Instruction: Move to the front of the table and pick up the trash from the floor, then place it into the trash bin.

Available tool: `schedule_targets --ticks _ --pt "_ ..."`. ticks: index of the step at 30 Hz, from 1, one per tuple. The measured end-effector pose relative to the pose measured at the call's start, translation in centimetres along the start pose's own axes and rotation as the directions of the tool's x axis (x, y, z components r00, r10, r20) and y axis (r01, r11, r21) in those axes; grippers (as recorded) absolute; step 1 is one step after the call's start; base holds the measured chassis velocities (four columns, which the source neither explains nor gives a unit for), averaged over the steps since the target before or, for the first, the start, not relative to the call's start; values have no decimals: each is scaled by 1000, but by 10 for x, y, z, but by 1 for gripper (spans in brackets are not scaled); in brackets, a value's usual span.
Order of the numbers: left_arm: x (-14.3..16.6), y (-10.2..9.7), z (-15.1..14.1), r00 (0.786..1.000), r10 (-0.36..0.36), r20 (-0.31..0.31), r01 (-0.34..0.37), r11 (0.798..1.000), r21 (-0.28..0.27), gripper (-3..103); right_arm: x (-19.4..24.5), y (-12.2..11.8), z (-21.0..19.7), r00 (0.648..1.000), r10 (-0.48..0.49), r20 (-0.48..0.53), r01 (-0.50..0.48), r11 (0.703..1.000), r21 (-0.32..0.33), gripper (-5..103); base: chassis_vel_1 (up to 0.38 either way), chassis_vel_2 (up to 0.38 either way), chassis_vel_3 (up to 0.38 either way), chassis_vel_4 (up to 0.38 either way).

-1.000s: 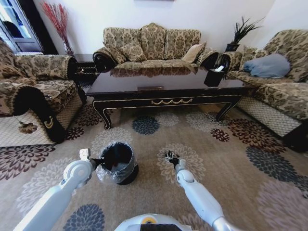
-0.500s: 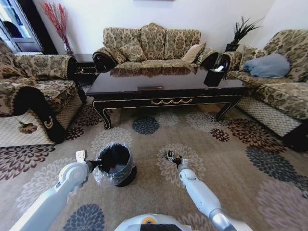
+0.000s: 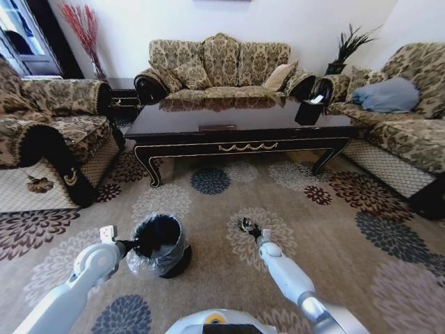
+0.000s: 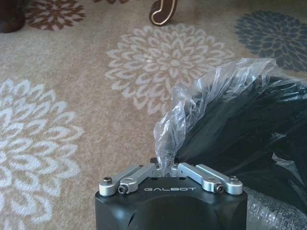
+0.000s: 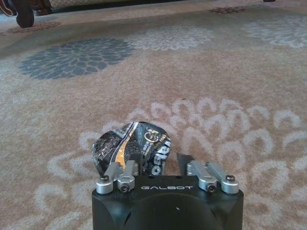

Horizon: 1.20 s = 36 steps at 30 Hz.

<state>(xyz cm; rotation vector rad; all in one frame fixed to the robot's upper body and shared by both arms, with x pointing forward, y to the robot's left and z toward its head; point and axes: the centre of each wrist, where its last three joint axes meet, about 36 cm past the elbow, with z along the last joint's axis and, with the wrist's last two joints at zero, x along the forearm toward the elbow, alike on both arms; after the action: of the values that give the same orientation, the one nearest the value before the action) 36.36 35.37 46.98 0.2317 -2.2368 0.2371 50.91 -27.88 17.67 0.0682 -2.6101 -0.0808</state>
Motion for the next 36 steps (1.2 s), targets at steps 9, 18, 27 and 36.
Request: schedule_targets --ticks 9,18,27,36 --pt "6 6 4 1000 -11 11 11 1000 24 2 5 -1 3 1000 -11 10 11 1000 -1 13 0 0 0 0" --pt "15 3 -5 998 -11 57 9 999 32 2 40 -2 2 998 -45 35 45 999 -1 0 0 0 0 0" --pt "14 14 -25 993 -48 105 41 996 74 2 86 -17 -22 995 -55 84 52 998 34 0 0 0 0 0" --pt "28 -5 -78 978 -49 203 46 999 20 2 141 -36 -18 996 -48 76 40 994 103 0 0 0 0 0"
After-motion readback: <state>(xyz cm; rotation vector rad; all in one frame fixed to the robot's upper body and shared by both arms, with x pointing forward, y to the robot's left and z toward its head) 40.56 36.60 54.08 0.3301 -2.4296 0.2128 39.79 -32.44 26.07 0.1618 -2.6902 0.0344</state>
